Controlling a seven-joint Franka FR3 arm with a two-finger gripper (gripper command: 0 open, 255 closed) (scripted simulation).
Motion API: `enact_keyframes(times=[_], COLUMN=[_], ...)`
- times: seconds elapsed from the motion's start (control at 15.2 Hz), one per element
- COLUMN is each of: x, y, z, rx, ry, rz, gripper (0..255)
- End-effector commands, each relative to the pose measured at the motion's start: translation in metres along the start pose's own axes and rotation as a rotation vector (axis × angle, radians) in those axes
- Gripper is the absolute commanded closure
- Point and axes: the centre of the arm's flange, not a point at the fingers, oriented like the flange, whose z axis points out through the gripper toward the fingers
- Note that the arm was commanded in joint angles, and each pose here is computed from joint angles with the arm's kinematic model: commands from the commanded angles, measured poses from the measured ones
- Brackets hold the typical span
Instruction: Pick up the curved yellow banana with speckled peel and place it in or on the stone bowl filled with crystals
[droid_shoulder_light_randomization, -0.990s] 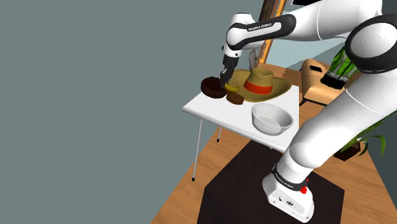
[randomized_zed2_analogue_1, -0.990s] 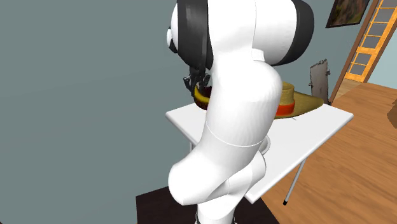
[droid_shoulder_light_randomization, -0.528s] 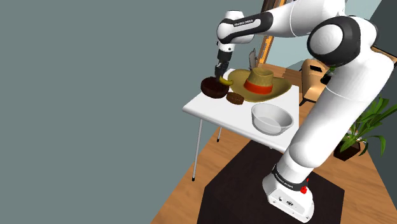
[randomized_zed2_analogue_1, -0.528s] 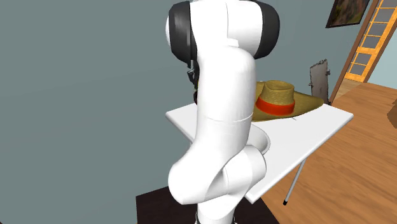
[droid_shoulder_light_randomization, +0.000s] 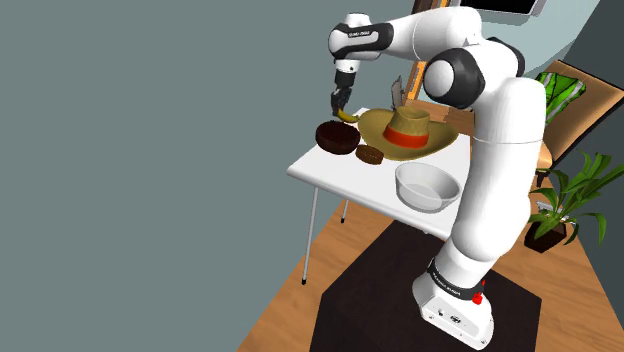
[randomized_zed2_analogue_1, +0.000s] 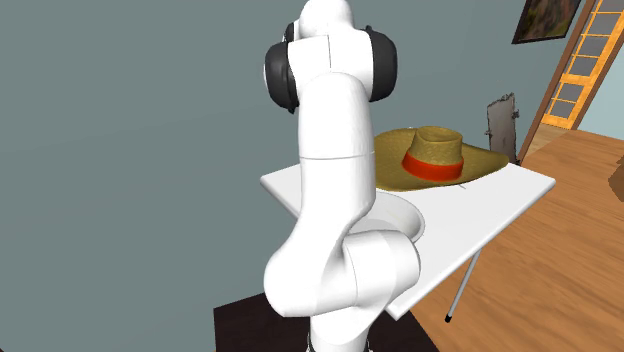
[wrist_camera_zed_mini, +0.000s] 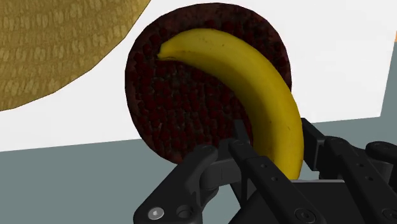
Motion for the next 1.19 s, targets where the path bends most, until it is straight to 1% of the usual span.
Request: enact_keyframes(times=[0.0,0.86,1.12], x=[0.025,0.023,0.023], y=[0.023,0.024,0.024], z=[0.002,0.070,0.074], rx=[0.000,0.000,0.000], ry=[0.000,0.000,0.000], rz=[-0.002,-0.002,-0.002], gripper=[255,255,255])
